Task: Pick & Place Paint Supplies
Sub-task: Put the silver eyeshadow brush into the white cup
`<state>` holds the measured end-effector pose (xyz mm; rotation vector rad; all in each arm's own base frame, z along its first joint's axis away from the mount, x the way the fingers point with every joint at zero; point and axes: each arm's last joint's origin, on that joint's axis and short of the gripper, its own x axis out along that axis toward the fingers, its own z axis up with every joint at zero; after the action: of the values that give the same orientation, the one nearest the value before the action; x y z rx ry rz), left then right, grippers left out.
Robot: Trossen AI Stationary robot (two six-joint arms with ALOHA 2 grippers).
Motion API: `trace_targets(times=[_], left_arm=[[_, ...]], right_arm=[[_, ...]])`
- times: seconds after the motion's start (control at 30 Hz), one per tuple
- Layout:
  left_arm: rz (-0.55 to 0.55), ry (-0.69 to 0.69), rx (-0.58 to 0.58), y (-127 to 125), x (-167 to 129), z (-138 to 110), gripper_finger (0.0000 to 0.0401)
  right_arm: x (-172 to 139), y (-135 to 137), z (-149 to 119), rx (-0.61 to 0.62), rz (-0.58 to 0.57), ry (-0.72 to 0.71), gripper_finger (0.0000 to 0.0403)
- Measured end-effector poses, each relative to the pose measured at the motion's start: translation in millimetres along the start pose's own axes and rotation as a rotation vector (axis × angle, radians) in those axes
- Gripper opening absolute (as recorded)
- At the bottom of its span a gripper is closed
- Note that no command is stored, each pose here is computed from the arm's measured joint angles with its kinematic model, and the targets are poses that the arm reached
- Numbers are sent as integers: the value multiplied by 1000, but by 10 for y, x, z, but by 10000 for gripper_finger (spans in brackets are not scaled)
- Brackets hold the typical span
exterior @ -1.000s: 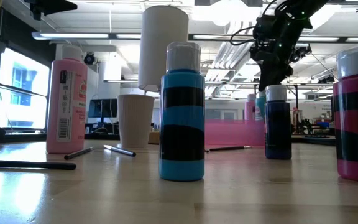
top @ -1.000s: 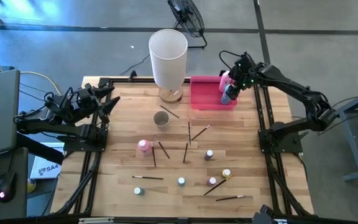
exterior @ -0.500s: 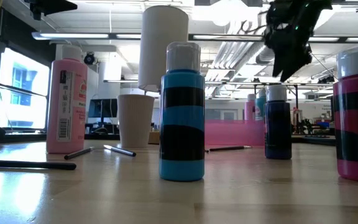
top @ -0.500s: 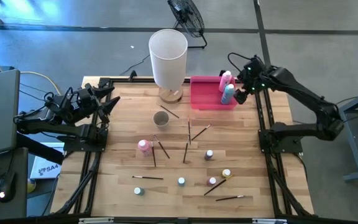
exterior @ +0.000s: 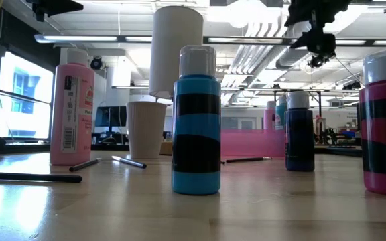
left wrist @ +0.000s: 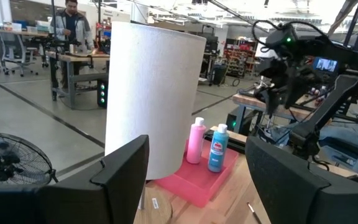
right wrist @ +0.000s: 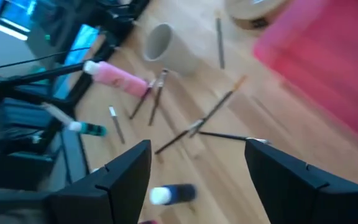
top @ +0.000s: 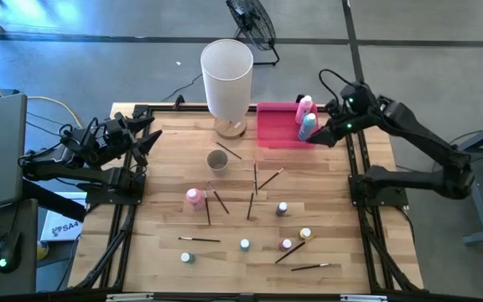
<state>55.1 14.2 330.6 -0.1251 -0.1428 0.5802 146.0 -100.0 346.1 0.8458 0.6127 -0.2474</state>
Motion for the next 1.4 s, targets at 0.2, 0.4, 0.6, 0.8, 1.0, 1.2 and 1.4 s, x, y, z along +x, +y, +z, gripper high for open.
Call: trace_targets(times=[0.2,0.4,0.6,0.8,1.0,1.2,1.4], left_arm=[[0,0,0,0,0,1,261],[-7,0,-1,-2,0,0,261],[-9,0,0,-3,0,1,261],[-9,0,0,-3,0,0,261],[-9,0,0,-3,0,1,261],[-9,1,0,-3,0,1,261],[-9,1,0,-3,0,0,261]], right_arm=[[63,124,-35,33,64,34,251],[133,282,-86,47,129,70,238],[199,460,-133,-31,167,56,217],[225,567,-124,-90,177,-13,206],[234,633,-128,-121,218,-26,206],[235,664,-121,-143,232,-44,206],[231,679,-75,-153,209,-120,206]])
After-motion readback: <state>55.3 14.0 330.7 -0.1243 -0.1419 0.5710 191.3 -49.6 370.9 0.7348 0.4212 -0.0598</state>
